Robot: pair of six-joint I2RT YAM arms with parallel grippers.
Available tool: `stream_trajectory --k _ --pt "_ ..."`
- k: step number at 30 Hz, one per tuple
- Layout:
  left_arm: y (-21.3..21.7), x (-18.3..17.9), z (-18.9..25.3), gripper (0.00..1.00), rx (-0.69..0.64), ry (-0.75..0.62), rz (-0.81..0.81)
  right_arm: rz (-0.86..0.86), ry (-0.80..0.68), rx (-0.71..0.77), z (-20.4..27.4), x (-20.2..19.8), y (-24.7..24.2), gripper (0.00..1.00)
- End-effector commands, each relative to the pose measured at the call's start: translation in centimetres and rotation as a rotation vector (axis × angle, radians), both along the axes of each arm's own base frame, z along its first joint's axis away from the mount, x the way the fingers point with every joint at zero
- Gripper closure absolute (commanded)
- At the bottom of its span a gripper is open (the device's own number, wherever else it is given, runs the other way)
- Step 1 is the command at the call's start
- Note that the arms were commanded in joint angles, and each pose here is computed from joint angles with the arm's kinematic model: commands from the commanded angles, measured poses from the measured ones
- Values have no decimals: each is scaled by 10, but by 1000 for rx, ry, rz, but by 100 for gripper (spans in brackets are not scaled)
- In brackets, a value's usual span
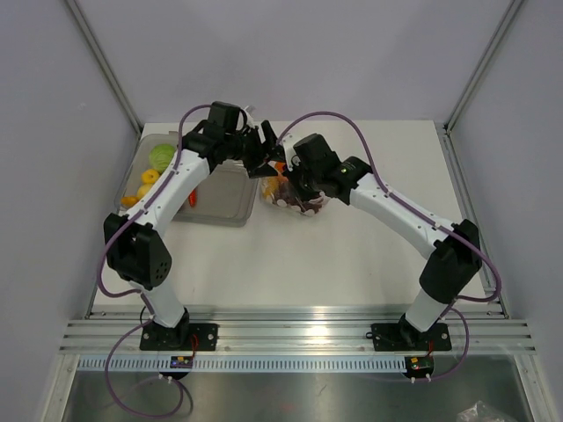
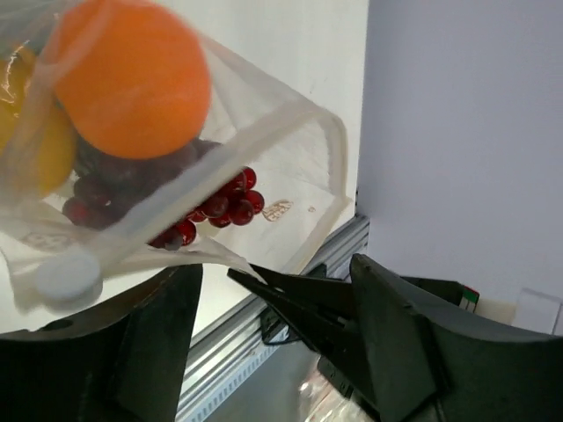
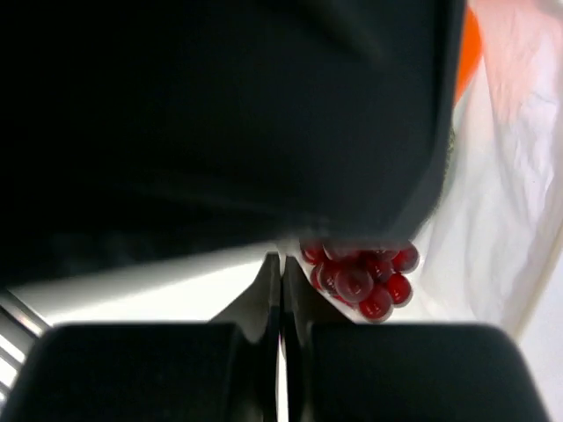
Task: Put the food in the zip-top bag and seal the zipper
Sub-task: Zip the zipper food storage bag at the center of the board.
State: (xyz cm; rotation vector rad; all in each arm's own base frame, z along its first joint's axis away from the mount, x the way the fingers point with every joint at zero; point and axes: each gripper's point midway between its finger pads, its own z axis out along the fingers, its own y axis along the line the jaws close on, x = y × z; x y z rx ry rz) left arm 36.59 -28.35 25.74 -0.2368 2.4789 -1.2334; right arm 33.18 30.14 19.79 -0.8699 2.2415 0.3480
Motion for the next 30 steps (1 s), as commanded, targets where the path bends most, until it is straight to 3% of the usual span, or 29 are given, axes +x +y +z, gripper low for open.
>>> stream_trajectory --k 1,5,10,12,18,21,22,27,30 --pt "7 7 59 28 -60 -225 -165 17 -121 32 30 4 -4 100" --pt "30 8 76 29 -11 -355 -218 53 -118 74 32 4 -4 100" --pt "72 14 86 39 51 -548 -207 75 -115 93 34 5 -9 100" --pt "87 12 69 44 86 -592 -204 90 -114 103 37 4 -11 100" --pt "106 12 12 44 99 -684 -221 103 -102 127 42 5 -19 100" --pt "104 3 -5 45 104 -810 -259 112 -81 120 39 6 -22 100" --pt "105 9 2 45 122 -914 -250 116 -78 119 39 6 -22 100" --pt "98 -5 -4 33 311 -1238 -321 133 -64 140 39 4 -21 100" --pt "89 -3 -1 26 371 -1330 -390 140 -55 145 39 5 -19 100"
